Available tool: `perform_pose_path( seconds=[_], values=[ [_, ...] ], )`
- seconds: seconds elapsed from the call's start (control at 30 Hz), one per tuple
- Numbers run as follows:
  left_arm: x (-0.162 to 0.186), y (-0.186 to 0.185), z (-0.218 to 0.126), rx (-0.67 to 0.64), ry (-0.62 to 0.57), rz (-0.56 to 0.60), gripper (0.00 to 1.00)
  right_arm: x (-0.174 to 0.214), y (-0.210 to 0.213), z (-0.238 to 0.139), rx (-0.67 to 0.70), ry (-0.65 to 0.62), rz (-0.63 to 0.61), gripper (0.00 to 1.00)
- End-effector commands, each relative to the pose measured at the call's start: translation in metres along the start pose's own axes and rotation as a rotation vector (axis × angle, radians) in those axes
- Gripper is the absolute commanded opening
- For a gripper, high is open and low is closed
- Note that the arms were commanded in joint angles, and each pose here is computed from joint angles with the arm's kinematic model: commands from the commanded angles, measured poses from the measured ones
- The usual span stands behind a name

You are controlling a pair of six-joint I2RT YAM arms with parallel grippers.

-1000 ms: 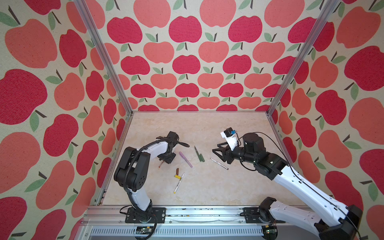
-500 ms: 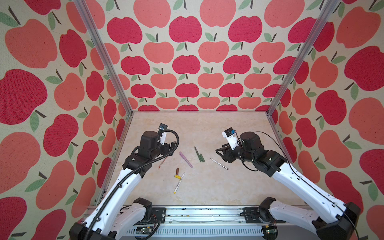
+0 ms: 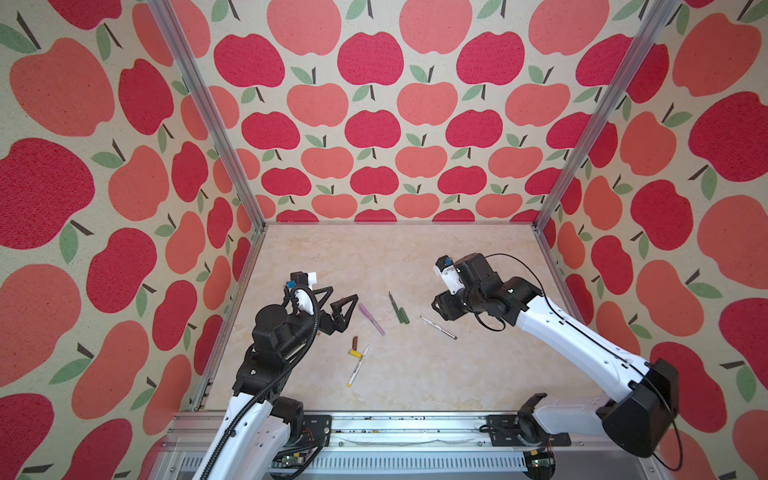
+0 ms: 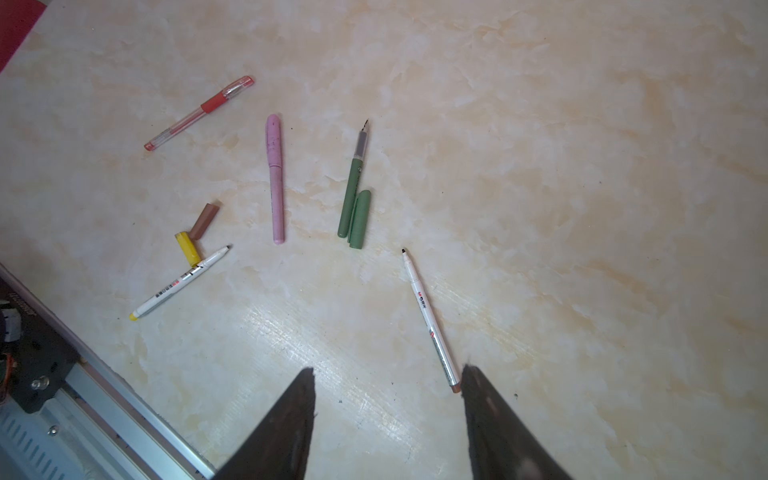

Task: Insert the pens into the pen caps
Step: 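Move the right gripper over the green fountain pen while the left gripper rises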

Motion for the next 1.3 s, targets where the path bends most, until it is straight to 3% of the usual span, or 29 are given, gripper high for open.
perform_pose_path(
  seconds=[0.0, 0.17, 0.37, 0.43, 0.57, 0.67, 0.8, 1.03, 1.27],
  values=[
    [-0.008, -0.017, 0.009, 0.190, -0.044, -0.093, 0.99, 0.006, -0.013, 0.006, 0.054, 0.071, -0.017, 0.60],
    [-0.001, -0.013, 0.025, 0.240, -0.001, -0.116, 0.99, 0.008, -0.020, 0.033, -0.004, 0.092, 0.035, 0.61],
    [0.012, -0.015, 0.029, 0.185, 0.094, -0.089, 0.99, 0.026, -0.017, 0.067, -0.047, 0.233, 0.035, 0.61],
    [0.024, -0.007, 0.026, 0.073, 0.147, -0.096, 0.98, 0.026, -0.013, 0.071, -0.070, 0.237, 0.054, 0.61],
    [0.056, 0.026, 0.000, -0.329, 0.248, -0.133, 0.95, 0.012, -0.008, 0.077, -0.055, 0.151, 0.127, 0.60],
    [0.081, 0.027, -0.016, -0.402, 0.322, -0.182, 0.91, -0.004, -0.011, 0.087, -0.049, 0.084, 0.168, 0.59],
    [0.098, 0.028, -0.017, -0.442, 0.328, -0.190, 0.91, -0.022, -0.015, 0.099, -0.045, 0.080, 0.184, 0.58],
    [0.096, 0.019, 0.012, -0.429, 0.373, -0.080, 0.95, -0.061, 0.012, 0.122, -0.193, 0.043, 0.121, 0.57],
    [0.083, 0.014, 0.024, -0.382, 0.334, -0.082, 0.97, -0.072, 0.034, 0.166, -0.200, 0.164, 0.039, 0.55]
  ],
)
Point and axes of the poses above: each gripper's point midway between its finger pads, its own z axis out along the fingers, its own y axis along the line the jaws close on, x = y × z, the point moved 4 cm from there along -z, back along the fingers, and after that the axes turned 14 degrees about -z, right-handed, at the moved point
